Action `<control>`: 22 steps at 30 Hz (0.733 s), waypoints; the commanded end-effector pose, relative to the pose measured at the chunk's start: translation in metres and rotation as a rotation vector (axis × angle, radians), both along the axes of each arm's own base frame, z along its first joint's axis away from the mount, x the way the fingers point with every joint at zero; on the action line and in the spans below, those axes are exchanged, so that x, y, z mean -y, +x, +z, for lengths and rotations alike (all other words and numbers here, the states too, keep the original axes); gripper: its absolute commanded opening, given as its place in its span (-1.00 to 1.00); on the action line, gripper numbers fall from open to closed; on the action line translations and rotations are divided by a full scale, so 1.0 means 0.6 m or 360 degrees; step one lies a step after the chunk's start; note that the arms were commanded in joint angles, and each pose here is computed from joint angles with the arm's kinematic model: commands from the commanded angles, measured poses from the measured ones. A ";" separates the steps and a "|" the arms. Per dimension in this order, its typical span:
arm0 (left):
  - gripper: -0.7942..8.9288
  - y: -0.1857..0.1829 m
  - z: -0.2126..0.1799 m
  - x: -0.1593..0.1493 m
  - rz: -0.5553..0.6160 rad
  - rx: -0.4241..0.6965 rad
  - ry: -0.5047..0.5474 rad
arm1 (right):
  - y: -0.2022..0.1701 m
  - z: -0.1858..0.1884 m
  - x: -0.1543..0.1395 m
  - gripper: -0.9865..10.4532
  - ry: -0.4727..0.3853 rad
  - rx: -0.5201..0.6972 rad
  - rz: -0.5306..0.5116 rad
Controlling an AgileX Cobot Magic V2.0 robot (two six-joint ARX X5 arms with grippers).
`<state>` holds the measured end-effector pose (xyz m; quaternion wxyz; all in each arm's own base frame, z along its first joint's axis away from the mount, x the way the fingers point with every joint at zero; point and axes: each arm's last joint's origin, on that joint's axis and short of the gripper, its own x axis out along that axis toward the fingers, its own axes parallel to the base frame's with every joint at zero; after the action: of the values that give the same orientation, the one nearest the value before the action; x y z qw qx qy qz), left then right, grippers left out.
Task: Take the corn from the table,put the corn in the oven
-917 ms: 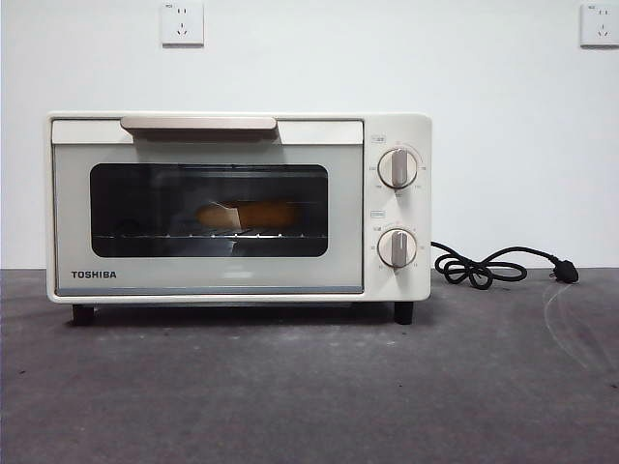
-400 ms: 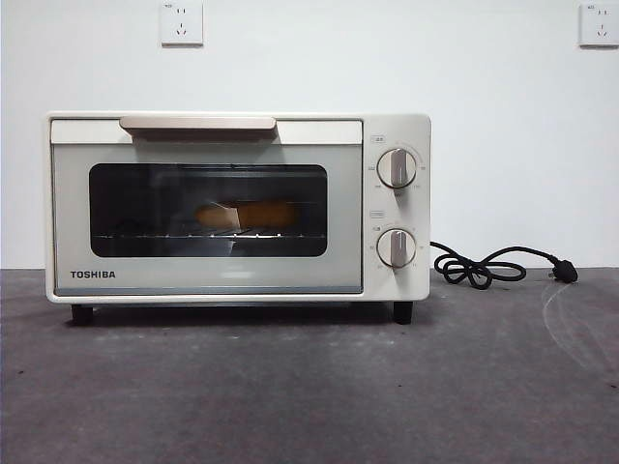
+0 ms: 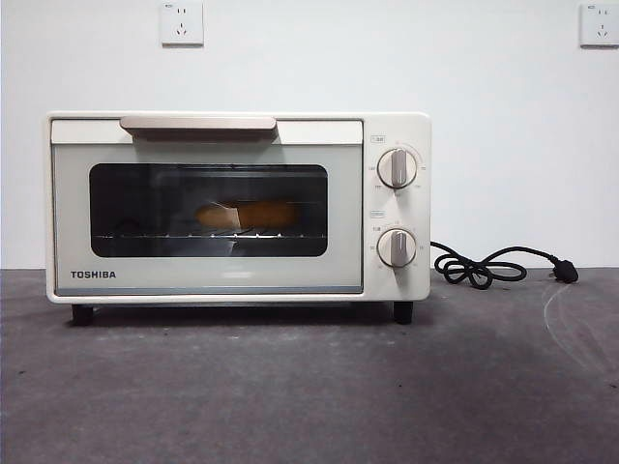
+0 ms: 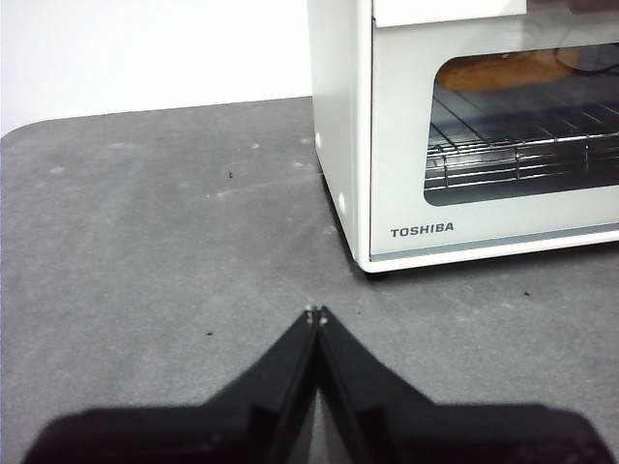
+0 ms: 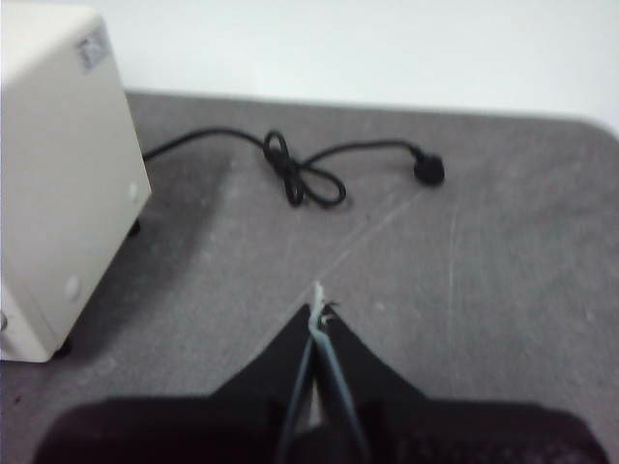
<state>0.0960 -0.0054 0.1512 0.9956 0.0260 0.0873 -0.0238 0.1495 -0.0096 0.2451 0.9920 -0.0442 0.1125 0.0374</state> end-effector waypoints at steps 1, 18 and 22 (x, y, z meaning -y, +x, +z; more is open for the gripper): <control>-0.84 0.001 -0.002 0.000 -0.0005 0.0007 0.0018 | -0.028 -0.046 -0.002 -0.85 0.0006 0.0168 -0.0008; -0.84 0.001 -0.002 0.000 -0.0005 0.0007 0.0018 | -0.090 -0.157 -0.008 -0.85 0.0180 0.0086 -0.0045; -0.84 0.001 -0.002 0.000 -0.0005 0.0007 0.0018 | -0.090 -0.158 -0.008 -0.85 0.0253 0.0077 -0.0071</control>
<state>0.0960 -0.0054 0.1512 0.9956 0.0260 0.0871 -0.0238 0.0952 -0.0046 0.1536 0.9961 0.0175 0.0830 0.0250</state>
